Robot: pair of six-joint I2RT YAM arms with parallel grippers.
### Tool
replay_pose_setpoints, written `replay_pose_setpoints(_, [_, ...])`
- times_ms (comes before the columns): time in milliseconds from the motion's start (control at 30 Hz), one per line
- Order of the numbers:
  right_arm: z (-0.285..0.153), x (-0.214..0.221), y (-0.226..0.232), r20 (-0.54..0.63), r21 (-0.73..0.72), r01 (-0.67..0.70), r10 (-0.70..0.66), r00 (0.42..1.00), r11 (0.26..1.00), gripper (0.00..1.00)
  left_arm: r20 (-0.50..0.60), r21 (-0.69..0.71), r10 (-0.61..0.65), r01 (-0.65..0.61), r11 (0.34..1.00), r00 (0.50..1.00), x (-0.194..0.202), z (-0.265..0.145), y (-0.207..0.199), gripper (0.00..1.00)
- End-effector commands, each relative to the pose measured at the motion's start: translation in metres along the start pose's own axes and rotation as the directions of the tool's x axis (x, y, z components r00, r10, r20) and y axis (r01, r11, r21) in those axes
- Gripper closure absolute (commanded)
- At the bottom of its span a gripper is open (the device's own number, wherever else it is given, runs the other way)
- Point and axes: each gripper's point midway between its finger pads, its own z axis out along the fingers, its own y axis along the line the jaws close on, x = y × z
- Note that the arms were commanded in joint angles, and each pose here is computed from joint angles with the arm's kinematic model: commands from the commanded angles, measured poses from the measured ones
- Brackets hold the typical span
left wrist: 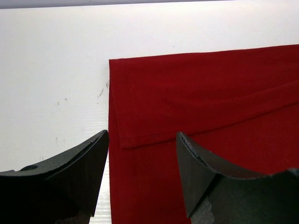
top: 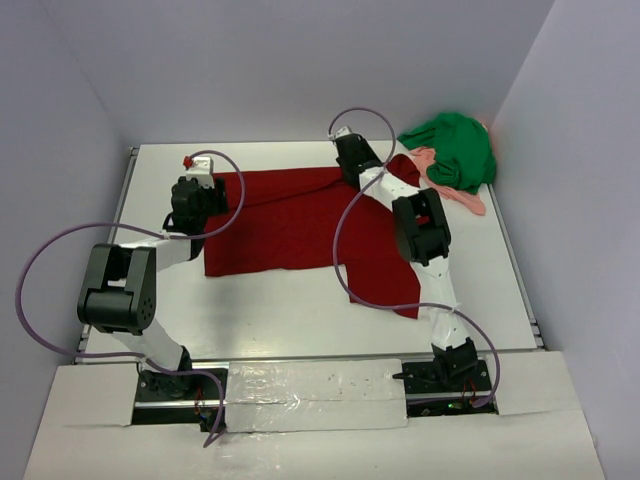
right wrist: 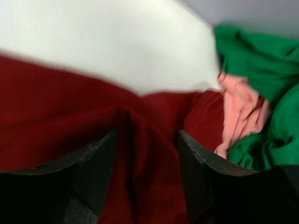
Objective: Fold and stack the t-shirts
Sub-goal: Fold the tshirt
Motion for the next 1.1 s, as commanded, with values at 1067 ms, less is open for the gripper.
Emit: replay_pose_setpoints(1067, [-0.095, 0.042, -0.011, -0.140, -0.179, -0.132, 0.107, 0.984, 0.975, 0.54, 0.061, 0.019, -0.005, 0.004, 1.000, 0.998, -0.022, -0.008, -0.004, 0.32])
